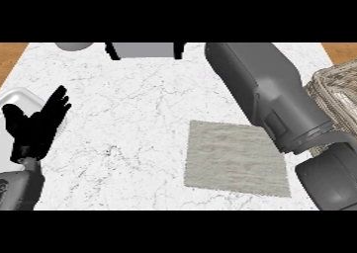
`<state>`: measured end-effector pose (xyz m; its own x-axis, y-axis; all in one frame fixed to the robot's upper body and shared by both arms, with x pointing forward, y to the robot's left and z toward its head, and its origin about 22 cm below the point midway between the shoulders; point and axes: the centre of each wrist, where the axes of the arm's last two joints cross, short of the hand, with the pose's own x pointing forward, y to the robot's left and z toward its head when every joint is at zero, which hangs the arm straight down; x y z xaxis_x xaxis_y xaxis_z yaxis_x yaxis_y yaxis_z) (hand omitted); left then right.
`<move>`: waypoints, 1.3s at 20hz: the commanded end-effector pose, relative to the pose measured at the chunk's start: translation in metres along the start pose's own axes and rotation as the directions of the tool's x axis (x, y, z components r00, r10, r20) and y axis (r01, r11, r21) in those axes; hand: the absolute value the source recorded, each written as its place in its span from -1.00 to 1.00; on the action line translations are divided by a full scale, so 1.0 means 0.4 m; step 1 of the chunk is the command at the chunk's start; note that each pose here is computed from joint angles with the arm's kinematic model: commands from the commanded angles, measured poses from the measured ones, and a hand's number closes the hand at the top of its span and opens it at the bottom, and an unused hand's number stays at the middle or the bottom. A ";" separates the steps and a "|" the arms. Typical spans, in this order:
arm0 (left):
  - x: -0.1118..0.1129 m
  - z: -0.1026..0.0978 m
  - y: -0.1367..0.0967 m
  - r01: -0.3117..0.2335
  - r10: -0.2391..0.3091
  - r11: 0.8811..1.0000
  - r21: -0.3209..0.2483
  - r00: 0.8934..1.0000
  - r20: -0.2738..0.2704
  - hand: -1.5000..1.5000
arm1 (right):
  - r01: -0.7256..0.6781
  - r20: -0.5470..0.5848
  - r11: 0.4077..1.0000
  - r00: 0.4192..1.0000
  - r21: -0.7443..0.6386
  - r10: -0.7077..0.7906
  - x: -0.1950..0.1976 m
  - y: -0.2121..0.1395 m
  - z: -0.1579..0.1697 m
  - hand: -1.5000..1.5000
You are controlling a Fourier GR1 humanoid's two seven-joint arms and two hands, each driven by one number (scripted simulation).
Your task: Pick the tomato from the placemat and place it in the basket
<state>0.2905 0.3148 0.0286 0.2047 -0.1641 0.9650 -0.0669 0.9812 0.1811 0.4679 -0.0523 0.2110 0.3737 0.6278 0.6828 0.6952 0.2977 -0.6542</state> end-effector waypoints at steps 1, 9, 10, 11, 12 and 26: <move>-0.010 -0.001 0.001 0.004 -0.004 1.000 0.013 1.000 -0.016 0.00 | -0.007 -0.122 0.996 0.992 -0.093 -0.005 0.080 -0.080 -0.053 1.00; 0.017 0.005 0.011 0.005 -0.005 1.000 0.016 1.000 -0.006 0.00 | -0.180 -0.237 0.959 0.963 -0.220 0.126 -0.020 -0.106 -0.206 1.00; -0.001 0.005 0.014 -0.006 0.006 1.000 0.024 1.000 -0.011 0.00 | -0.207 -0.228 0.950 0.961 -0.235 0.153 -0.044 -0.087 -0.200 1.00; 0.002 0.009 0.015 -0.008 0.008 1.000 0.014 1.000 -0.013 0.00 | -0.204 -0.244 0.947 0.959 -0.249 0.143 -0.062 -0.121 -0.259 1.00; -0.004 0.009 -0.010 0.005 -0.004 1.000 0.017 1.000 -0.002 0.00 | -0.222 -0.242 0.939 0.957 -0.263 0.158 -0.054 -0.097 -0.223 1.00; -0.045 0.062 0.034 -0.015 0.018 0.998 0.062 0.999 -0.036 0.00 | -0.231 -0.285 0.943 0.945 -0.240 0.159 -0.339 -0.078 -0.349 1.00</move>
<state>0.2740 0.3291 0.0293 0.2263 -0.1529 0.9620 -0.1200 0.9757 0.1834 0.4862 -0.2247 0.2052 0.6279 0.5008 0.5958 0.7066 -0.0457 -0.7062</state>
